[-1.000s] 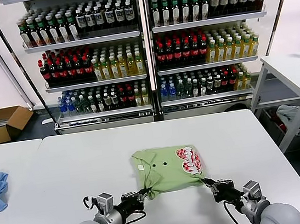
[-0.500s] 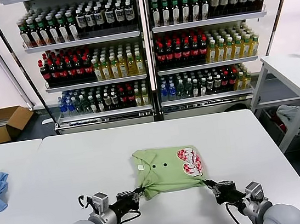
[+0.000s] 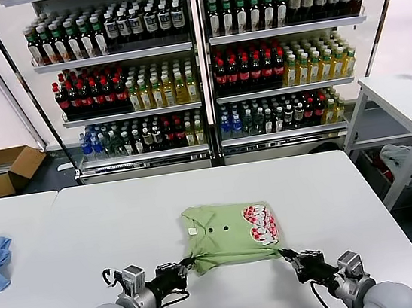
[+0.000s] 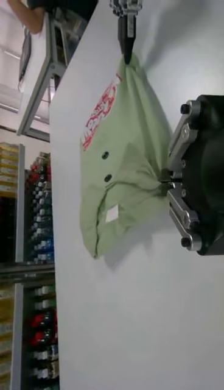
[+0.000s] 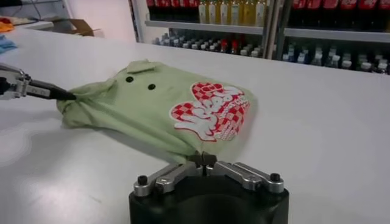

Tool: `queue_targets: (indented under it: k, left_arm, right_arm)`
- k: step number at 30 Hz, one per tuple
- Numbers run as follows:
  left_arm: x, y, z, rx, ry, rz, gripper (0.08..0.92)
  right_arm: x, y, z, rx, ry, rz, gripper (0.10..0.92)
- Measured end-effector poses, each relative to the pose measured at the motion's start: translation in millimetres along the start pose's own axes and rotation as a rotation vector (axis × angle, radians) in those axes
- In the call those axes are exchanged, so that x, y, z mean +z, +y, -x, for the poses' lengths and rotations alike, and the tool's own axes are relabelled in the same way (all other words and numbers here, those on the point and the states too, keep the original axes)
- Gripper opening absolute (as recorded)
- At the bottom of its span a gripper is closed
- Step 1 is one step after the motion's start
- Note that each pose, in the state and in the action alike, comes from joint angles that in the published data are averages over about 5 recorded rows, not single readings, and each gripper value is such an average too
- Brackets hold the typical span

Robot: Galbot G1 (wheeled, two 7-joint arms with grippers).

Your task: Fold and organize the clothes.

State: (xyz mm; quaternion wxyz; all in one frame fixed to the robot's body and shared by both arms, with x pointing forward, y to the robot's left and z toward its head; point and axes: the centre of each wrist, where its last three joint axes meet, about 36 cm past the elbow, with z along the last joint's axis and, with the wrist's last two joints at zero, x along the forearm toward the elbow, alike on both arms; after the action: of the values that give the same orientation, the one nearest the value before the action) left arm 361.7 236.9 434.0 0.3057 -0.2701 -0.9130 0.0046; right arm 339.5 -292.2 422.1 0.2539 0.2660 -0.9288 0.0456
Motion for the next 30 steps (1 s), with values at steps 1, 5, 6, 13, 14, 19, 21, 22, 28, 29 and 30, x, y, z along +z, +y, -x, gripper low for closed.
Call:
queue_targets:
  k: [1,5,6,13,14,19,21,22,28,29,30]
  left_arm:
    - [-0.2,-1.1,-1.0,0.003,-0.001,0.0,0.085]
    - [-1.9,-5.9,-6.6,0.015,-0.008,0.005,0.131]
    - [-2.6,-7.1,-8.2,0.018,-0.01,0.006,0.16]
    - [-8.9,-14.0,-20.8,0.032,-0.033,0.017,0.359]
    - [-10.3,-14.6,-22.8,0.034,-0.038,0.018,0.385]
    - [-16.8,-16.3,-27.0,0.043,-0.058,0.022,0.533]
    - [-19.3,-16.3,-26.5,0.045,-0.067,0.021,0.593]
    - [-20.6,-16.0,-26.0,0.045,-0.072,0.021,0.619]
    - [-27.3,-13.4,-24.7,0.042,-0.096,0.018,0.782]
    - [-28.1,-13.2,-25.1,0.041,-0.099,0.018,0.796]
    - [-28.7,-13.0,-25.5,0.039,-0.102,0.018,0.81]
  right_arm:
    - [-1.0,0.9,-1.1,-0.002,-0.002,0.001,0.15]
    - [-5.9,3.7,-6.4,-0.017,-0.014,0.003,0.258]
    - [-7.3,4.4,-7.8,-0.023,-0.018,0.005,0.284]
    - [-17.1,7.1,-13.6,-0.066,-0.058,0.045,0.492]
    - [-18.2,7.0,-13.5,-0.069,-0.065,0.051,0.518]
    - [-22.9,5.2,-6.8,-0.065,-0.104,0.075,0.665]
    - [-24.6,4.0,-1.1,-0.06,-0.117,0.082,0.717]
    - [-25.7,3.5,2.2,-0.061,-0.122,0.085,0.749]
    - [-34.5,2.2,29.2,-0.088,-0.155,0.083,0.82]
    - [-36.4,2.2,35.0,-0.092,-0.159,0.083,0.821]
    - [-38.5,2.3,41.2,-0.097,-0.163,0.082,0.822]
